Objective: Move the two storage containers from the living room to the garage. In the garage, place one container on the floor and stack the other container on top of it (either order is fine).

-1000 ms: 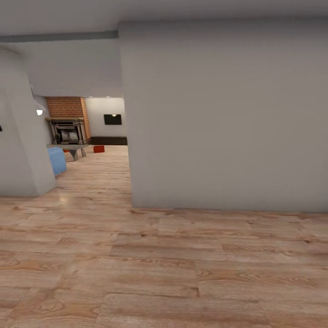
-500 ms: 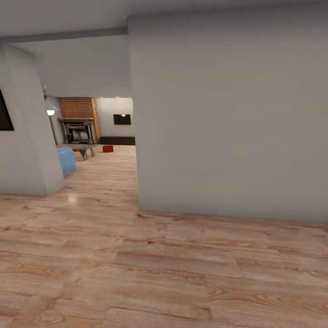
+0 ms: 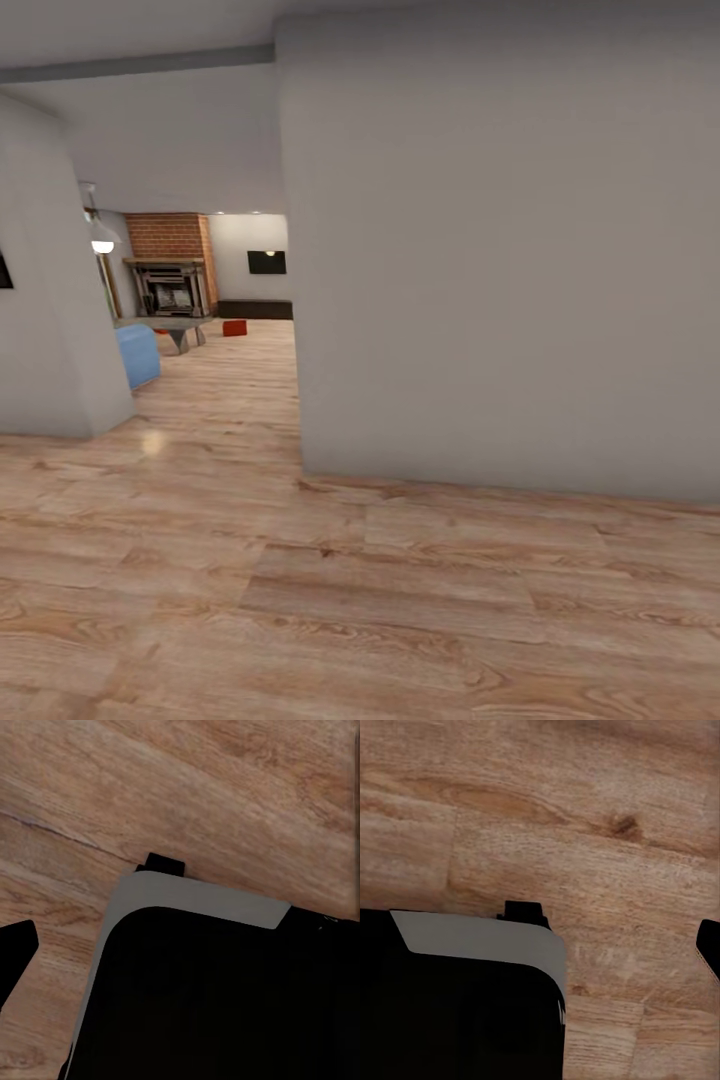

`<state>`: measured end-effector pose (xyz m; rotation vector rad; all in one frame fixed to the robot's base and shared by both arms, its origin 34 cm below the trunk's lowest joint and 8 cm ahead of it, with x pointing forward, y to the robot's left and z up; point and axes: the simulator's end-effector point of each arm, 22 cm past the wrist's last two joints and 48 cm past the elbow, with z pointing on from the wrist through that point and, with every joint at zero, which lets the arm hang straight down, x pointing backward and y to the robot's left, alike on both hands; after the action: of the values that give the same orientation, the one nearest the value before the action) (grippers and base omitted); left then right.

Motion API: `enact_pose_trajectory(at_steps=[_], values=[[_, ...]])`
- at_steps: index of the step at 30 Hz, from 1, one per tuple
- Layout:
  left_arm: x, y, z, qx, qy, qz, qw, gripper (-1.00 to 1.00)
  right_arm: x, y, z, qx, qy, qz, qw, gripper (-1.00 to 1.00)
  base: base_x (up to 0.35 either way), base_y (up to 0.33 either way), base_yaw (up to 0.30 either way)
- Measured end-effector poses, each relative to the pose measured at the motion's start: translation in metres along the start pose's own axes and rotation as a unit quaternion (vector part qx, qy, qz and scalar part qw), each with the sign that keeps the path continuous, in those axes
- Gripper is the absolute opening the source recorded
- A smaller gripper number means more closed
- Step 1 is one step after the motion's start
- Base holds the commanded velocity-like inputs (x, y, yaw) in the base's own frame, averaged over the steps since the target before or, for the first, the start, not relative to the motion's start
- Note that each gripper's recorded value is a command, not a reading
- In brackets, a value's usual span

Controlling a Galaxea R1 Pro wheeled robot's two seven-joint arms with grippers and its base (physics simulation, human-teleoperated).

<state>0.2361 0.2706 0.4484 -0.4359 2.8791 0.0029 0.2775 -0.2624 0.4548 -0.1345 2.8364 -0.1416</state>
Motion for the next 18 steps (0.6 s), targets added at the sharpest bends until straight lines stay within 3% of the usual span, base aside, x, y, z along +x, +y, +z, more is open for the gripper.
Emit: enact_pose_trajectory(at_steps=[18], values=[[0.0, 0.0, 0.0, 0.0, 0.0, 0.0, 1.0, 1.0, -0.0003, 0.0025, -0.0002, -0.002, -0.001, -0.001, 1.0, 1.0, 0.324, 0.0, 0.021]])
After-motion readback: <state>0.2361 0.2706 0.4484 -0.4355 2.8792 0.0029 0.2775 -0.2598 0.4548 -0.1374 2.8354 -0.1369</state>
